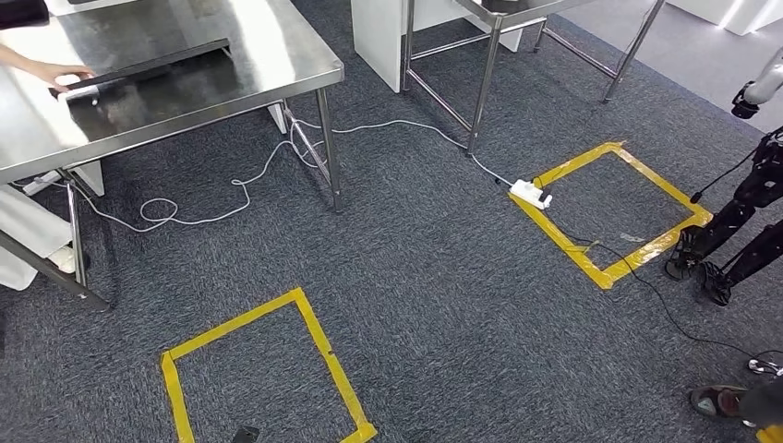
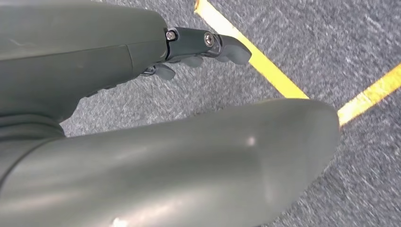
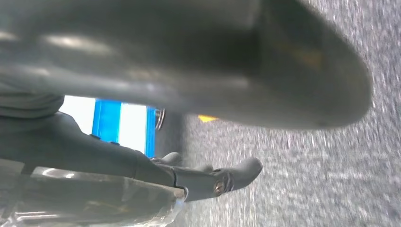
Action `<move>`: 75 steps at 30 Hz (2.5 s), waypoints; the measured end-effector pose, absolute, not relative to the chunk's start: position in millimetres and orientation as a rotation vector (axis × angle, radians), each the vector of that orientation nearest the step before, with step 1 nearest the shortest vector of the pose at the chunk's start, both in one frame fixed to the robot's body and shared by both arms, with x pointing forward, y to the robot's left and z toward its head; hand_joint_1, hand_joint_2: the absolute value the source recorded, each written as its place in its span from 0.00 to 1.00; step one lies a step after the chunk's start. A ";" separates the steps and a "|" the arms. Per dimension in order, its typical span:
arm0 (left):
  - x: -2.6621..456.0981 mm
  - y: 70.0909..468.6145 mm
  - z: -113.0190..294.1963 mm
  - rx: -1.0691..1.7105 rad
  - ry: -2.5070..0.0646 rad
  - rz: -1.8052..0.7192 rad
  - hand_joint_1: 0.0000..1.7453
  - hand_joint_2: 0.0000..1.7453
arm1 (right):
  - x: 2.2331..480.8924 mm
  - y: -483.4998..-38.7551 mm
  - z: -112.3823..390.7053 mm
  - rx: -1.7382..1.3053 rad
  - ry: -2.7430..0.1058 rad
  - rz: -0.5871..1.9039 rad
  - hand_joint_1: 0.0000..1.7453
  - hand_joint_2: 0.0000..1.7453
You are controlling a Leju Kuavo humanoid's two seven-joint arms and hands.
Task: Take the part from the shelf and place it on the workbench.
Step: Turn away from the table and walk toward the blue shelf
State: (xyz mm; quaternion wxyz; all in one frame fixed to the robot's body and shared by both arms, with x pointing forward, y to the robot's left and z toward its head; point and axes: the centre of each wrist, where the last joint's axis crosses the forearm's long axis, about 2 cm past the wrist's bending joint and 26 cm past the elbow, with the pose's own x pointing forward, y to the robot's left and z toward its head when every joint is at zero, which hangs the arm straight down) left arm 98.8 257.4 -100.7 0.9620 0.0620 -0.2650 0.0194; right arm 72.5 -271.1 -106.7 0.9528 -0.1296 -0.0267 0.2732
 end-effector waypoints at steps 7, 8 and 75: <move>98.5 255.5 -100.6 0.121 -0.540 0.033 0.00 0.00 | 71.5 -272.7 -106.9 -0.265 -0.050 0.550 0.00 0.00; 98.5 255.5 -100.6 0.121 -0.540 0.033 0.00 0.00 | 71.5 -272.7 -106.9 -0.265 -0.050 0.550 0.00 0.00; 99.0 251.9 -100.7 -0.085 -0.175 0.069 0.00 0.00 | 75.1 -269.5 -106.5 -0.195 0.008 0.566 0.00 0.00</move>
